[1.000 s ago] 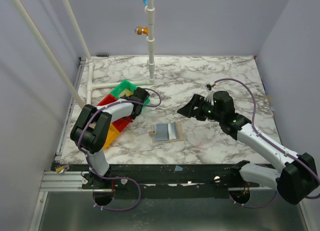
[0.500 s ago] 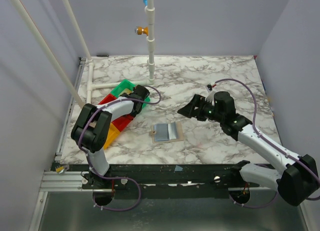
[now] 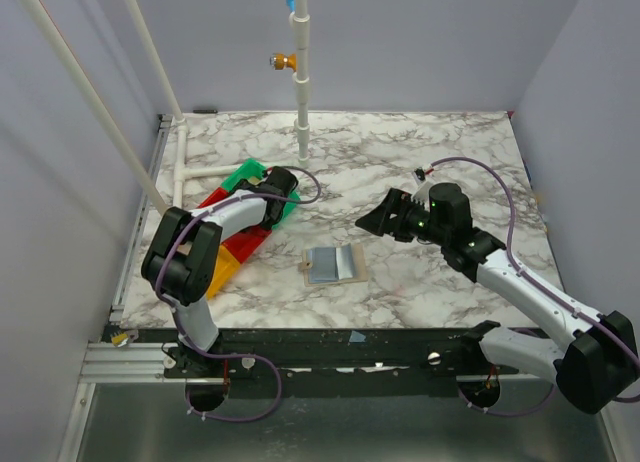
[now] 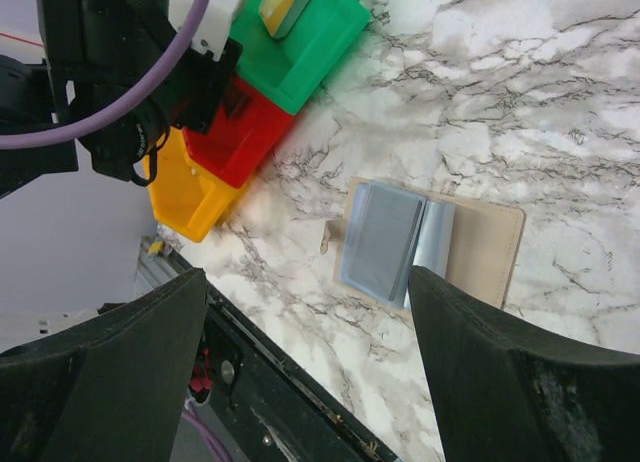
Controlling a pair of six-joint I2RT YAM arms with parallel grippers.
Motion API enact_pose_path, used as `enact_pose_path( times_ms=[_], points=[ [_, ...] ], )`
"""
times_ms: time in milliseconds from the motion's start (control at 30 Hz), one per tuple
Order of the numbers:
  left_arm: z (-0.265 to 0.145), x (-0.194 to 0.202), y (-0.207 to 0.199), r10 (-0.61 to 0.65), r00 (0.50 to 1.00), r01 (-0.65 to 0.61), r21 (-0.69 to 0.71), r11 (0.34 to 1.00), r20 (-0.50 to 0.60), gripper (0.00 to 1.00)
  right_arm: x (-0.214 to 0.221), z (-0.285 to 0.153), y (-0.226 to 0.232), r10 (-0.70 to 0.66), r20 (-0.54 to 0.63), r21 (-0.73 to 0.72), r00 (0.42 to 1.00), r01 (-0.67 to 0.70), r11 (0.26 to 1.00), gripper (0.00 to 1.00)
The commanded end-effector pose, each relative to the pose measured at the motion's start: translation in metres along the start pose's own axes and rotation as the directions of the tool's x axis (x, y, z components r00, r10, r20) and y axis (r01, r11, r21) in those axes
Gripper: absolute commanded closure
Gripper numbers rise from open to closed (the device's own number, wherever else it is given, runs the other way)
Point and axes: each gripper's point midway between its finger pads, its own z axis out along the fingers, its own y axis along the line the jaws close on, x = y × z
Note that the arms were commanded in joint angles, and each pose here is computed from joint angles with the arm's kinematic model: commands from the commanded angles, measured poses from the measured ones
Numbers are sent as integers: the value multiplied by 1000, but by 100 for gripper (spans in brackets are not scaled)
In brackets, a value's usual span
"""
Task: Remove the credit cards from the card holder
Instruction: Place the credit card in the storage box.
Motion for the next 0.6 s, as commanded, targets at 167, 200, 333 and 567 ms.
enact_pose_path(
  times_ms=[167,200,333,567],
  points=[
    [-7,0,-1,-71,997,71,58,996,0,2,6,-4,-1,-16,-16,6,1000,16,1000,15],
    [-8,-1,1,-82,997,82,60,995,2,1,6,-4,-1,-17,-17,7,1000,17,1000,15],
    [-14,-3,4,-114,993,113,72,991,9,2,5,-3,-1,-17,-15,7,1000,17,1000,15],
    [-28,-6,14,-185,982,182,112,977,21,2,5,-2,-2,-15,-19,10,1000,15,1000,15]
  ],
)
